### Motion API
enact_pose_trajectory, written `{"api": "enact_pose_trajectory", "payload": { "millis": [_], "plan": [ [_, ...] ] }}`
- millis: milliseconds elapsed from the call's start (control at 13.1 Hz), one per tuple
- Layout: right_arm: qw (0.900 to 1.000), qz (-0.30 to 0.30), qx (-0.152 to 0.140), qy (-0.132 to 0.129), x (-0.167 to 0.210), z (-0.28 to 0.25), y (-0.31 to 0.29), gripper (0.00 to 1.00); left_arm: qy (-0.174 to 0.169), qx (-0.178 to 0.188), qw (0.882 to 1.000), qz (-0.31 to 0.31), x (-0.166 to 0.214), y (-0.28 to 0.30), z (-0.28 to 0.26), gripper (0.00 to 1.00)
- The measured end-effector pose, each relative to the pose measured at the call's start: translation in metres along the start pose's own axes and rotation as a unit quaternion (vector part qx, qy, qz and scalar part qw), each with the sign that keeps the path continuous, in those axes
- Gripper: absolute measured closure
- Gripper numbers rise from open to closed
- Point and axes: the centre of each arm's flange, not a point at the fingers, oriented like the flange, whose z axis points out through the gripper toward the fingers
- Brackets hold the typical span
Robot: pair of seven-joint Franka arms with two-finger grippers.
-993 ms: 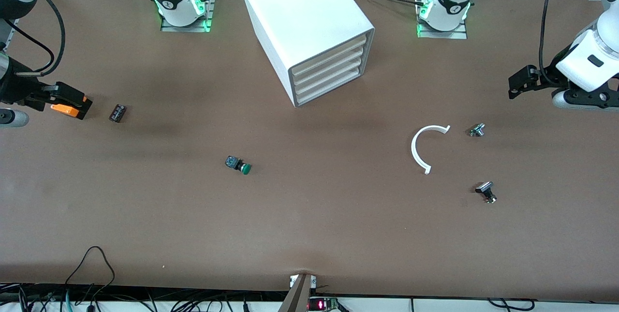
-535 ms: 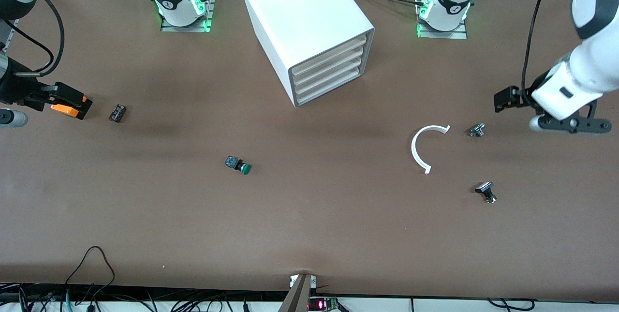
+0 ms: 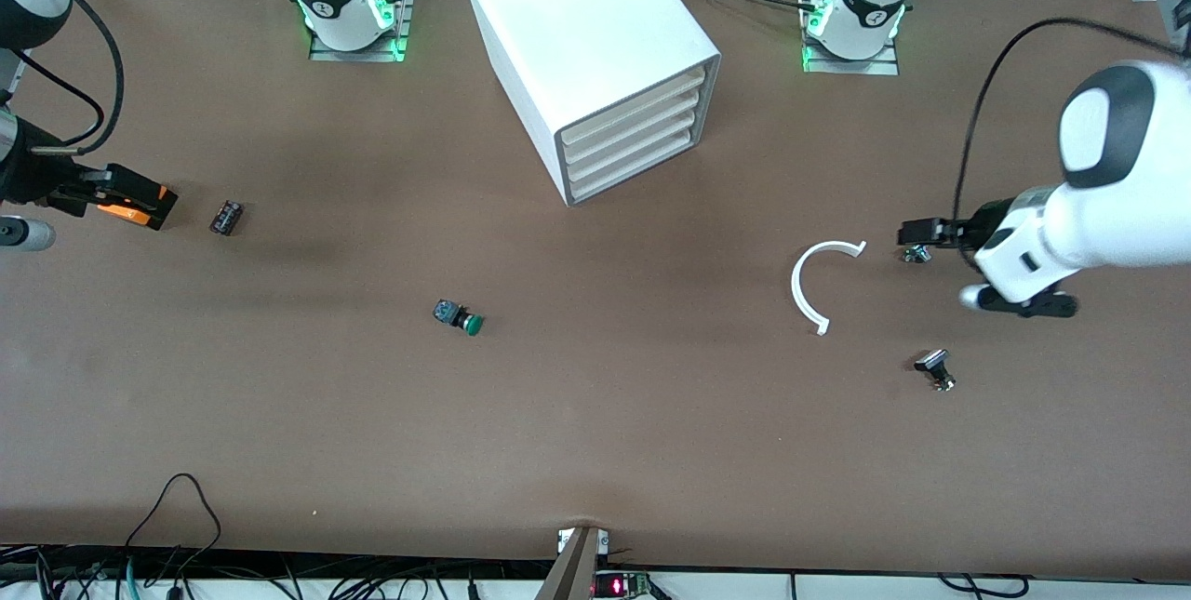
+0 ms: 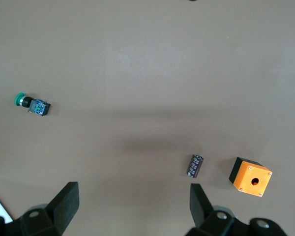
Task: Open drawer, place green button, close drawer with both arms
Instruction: 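Reach the green button and the drawer handle with the right and left grippers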
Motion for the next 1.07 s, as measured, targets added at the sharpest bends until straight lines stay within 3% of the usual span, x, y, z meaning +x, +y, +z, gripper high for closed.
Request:
{"api": "enact_pose_trajectory", "payload": {
  "millis": [229,458,688,1069],
  "plan": [
    [1.000,-0.001,0.002,-0.016,0.008,0.020,-0.002,0.00,-0.063,-0.073,0.995,0.015,0.016,0.038,0.072,0.00],
    [0.999,-0.009,0.002,-0.043,0.019,0.052,-0.013,0.00,-0.127,-0.159,0.979,0.020,0.013,0.074,0.142,0.00],
    [0.998,-0.027,0.004,-0.054,0.025,0.070,-0.034,0.00,-0.135,-0.223,0.963,0.065,0.003,0.090,0.220,0.00],
    [0.995,-0.083,0.028,-0.039,0.037,0.094,-0.097,0.00,-0.137,-0.302,0.935,0.127,-0.036,0.152,0.304,0.00]
  ]
}}
